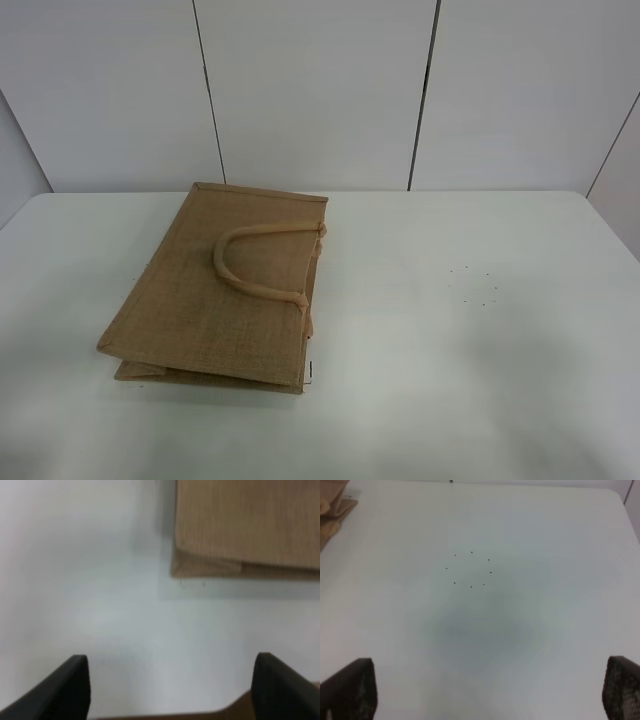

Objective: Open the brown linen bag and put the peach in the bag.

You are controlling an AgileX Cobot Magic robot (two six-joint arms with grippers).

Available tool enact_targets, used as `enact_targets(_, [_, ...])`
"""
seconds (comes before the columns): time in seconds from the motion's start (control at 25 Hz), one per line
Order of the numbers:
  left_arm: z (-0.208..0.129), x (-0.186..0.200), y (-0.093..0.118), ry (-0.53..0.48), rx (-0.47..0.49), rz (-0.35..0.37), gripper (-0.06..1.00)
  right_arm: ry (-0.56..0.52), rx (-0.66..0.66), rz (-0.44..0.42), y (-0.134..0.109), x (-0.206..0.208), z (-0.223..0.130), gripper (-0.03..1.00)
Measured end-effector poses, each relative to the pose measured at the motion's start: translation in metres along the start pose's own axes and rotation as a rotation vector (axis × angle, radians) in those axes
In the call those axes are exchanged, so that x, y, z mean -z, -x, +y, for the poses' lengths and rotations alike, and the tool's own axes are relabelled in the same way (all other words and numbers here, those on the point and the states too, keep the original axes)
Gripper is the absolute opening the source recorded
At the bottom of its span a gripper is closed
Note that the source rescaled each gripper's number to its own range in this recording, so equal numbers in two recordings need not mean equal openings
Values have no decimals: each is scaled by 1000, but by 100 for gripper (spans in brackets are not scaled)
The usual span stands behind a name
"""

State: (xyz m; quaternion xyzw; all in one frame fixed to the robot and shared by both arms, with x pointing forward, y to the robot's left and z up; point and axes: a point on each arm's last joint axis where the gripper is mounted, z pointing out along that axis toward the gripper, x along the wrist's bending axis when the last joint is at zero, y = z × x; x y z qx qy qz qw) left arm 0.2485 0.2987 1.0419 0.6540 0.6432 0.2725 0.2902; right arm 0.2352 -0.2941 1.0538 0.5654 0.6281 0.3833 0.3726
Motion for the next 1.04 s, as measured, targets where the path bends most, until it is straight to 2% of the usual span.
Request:
enact_targets(0.28, [-15,14,1,141,-4,0,94,0,0,0,0,0,0,100])
enact_targets(1.04, [-15,15,1,145,-3,-2,94,0,0,0,0,0,0,100])
